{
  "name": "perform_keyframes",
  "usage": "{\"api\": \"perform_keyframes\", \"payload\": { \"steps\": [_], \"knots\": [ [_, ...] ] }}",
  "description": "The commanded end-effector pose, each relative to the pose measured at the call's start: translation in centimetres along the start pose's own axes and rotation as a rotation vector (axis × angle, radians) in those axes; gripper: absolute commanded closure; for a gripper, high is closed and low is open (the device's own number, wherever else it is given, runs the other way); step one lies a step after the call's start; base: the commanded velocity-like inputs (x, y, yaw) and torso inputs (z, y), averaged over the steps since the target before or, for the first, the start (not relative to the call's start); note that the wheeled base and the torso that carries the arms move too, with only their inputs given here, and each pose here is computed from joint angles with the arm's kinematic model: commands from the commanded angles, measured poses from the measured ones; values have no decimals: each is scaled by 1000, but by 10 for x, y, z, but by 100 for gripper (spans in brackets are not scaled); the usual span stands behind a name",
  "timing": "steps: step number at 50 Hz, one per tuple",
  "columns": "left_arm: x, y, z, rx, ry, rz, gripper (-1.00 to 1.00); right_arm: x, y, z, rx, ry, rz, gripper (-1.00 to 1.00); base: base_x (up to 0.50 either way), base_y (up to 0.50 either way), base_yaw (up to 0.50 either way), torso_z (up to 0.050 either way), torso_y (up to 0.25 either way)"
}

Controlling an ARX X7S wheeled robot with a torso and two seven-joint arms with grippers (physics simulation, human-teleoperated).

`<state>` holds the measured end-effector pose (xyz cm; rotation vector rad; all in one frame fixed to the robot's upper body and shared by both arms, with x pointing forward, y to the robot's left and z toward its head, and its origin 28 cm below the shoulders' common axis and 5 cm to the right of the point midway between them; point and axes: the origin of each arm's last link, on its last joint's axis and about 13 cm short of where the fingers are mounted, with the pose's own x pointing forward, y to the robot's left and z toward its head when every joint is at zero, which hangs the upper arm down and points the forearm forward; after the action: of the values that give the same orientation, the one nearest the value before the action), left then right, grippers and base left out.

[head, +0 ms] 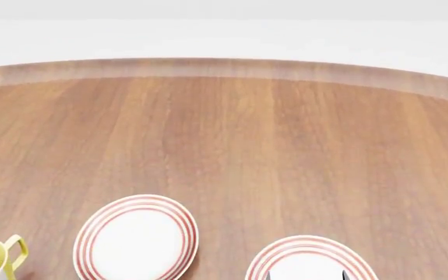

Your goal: Put the white mug on the left plate.

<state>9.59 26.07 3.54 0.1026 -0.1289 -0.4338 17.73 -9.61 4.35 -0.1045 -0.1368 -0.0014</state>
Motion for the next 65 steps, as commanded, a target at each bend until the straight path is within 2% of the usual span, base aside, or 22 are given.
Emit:
{"api": "perform_keyframes", "payload": {
  "steps": [1, 6, 13, 18, 30, 40, 65],
  "knots": [
    [-22, 3, 4, 12, -7, -80, -100, 0, 0, -1, -1, 1, 0, -100, 0, 0, 0, 0, 0],
    [-28, 8, 3, 13, -20, -81, -100, 0, 0, -1, -3, 2, 0, -100, 0, 0, 0, 0, 0],
    [-40, 10, 5, -42, -60, -141, -100, 0, 0, 0, -2, 2, 0, -100, 0, 0, 0, 0, 0],
    [-46, 5, 0, 8, -50, -231, -100, 1, 0, -1, -3, 3, -2, -100, 0, 0, 0, 0, 0],
    [-53, 0, -6, 22, -19, -335, -100, 1, 0, -2, -1, 5, -1, -100, 0, 0, 0, 0, 0],
    [-54, -1, -18, 7, 5, -354, -100, 1, 0, -1, -1, 6, -4, -100, 0, 0, 0, 0, 0],
    [-54, -2, -43, 41, 100, -372, -100, 2, 0, -2, -6, 9, -4, -100, 0, 0, 0, 0, 0]
  ]
}}
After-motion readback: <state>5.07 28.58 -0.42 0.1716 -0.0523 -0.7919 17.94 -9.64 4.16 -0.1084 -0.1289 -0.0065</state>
